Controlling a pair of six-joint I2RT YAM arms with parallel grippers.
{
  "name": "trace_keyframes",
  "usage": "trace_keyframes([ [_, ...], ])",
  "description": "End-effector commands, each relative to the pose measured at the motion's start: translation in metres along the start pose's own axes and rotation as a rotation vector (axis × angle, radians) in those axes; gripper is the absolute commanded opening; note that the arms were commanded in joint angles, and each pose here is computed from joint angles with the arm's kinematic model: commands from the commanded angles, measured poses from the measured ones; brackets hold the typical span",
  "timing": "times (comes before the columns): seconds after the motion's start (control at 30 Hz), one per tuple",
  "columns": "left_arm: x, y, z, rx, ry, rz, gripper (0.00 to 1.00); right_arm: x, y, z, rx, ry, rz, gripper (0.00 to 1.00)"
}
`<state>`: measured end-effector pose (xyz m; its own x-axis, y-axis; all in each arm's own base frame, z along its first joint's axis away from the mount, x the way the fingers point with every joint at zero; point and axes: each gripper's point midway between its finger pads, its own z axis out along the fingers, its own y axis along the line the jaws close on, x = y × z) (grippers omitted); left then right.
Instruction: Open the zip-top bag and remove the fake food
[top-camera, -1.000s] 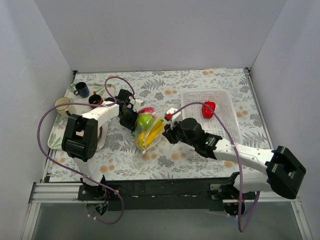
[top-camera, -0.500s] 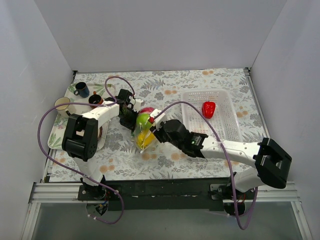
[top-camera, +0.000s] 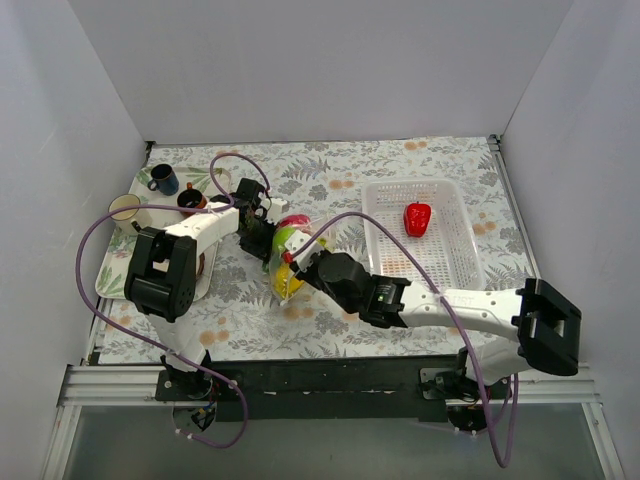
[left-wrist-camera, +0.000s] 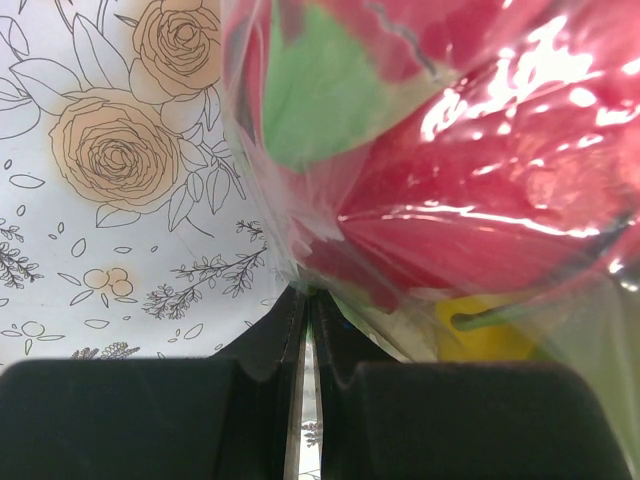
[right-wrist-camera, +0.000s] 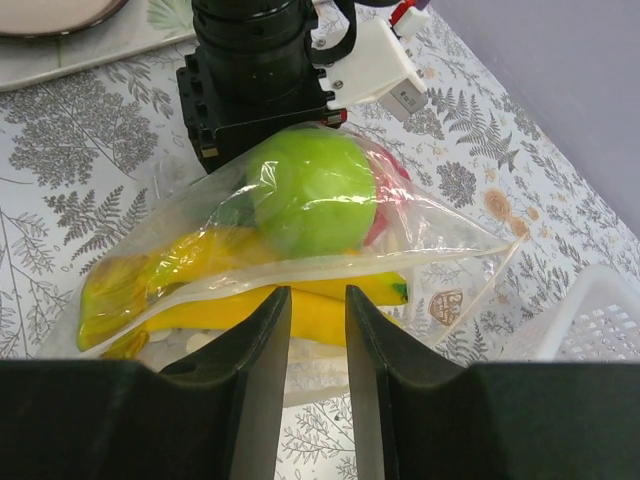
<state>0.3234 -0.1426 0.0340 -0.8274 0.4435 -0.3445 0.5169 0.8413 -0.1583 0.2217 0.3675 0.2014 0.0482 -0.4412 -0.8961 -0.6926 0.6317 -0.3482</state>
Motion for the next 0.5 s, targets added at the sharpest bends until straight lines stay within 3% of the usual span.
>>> trace_keyframes([
  [0.0, 0.006, -0.003, 0.006, 0.011, 0.012, 0.002, 0.0, 0.008, 0.001, 0.017, 0.036, 0.016, -0.036, 0.34],
  [0.23, 0.003, -0.002, 0.004, 0.003, 0.006, 0.007, 0.0, 0.046, 0.013, 0.023, -0.012, 0.074, -0.023, 0.33],
  [0.33, 0.003, -0.002, 0.005, 0.005, 0.007, 0.003, 0.0, 0.062, 0.017, 0.023, -0.036, 0.11, -0.025, 0.46],
  [0.37, 0.001, -0.002, 0.004, 0.006, 0.005, 0.004, 0.0, 0.067, 0.018, 0.022, -0.043, 0.126, -0.029, 0.6],
  [0.47, -0.002, -0.005, 0.002, 0.018, 0.0, -0.002, 0.0, 0.083, 0.023, 0.023, -0.051, 0.156, -0.024, 0.81],
])
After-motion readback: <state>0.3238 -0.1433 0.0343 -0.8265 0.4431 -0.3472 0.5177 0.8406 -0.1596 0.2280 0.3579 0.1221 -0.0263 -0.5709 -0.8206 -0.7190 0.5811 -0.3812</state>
